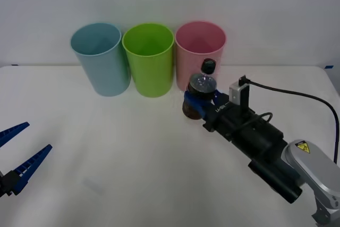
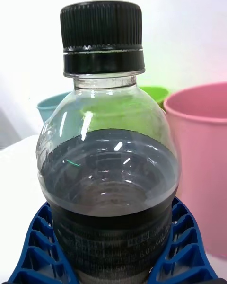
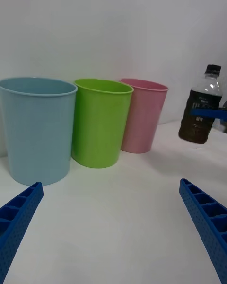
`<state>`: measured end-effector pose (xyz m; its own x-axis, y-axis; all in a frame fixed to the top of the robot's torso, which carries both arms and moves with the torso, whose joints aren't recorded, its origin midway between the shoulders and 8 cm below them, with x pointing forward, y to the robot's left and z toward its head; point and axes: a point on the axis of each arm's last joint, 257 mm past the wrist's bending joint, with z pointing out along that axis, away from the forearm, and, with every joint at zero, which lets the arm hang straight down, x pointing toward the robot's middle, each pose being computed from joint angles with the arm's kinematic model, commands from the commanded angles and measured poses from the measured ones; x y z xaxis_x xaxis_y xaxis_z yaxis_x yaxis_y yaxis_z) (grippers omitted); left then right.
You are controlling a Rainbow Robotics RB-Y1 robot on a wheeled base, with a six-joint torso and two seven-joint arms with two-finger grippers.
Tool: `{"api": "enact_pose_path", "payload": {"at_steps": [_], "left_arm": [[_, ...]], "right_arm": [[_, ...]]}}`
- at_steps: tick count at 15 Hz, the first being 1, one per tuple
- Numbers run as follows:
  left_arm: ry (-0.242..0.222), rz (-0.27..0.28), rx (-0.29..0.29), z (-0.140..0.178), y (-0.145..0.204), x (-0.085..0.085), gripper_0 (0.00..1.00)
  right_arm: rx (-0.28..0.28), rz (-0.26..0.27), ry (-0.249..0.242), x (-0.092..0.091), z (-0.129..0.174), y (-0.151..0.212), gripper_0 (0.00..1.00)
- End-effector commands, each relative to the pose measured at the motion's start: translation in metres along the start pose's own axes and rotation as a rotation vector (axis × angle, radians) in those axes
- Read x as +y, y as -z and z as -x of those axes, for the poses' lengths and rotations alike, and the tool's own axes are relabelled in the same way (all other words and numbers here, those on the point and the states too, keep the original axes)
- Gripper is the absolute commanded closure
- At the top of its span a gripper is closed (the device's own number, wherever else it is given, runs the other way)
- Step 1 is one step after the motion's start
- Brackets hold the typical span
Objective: Grasp the object on the table and drop it into the matching bin: aluminum can to the light blue bin, PET bottle to the pink bin.
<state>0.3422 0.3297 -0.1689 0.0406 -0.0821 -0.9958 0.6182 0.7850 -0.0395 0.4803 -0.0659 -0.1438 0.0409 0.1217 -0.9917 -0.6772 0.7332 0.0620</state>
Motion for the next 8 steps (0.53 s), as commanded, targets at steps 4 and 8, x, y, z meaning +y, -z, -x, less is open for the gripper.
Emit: {"api": "enact_pose_path", "payload": {"at_steps": [4,8], "left_arm": [[0.0,0.0,0.0,0.0,0.0,0.0,0.0],[0.0,0.0,0.0,0.0,0.0,0.0,0.0]], "right_arm": [[-0.079,0.081,-0.02,0.006,0.076,0.005,1.0],[-0.112,0.09,-0.028,-0.009,0.118,-0.004,1.0]]}}
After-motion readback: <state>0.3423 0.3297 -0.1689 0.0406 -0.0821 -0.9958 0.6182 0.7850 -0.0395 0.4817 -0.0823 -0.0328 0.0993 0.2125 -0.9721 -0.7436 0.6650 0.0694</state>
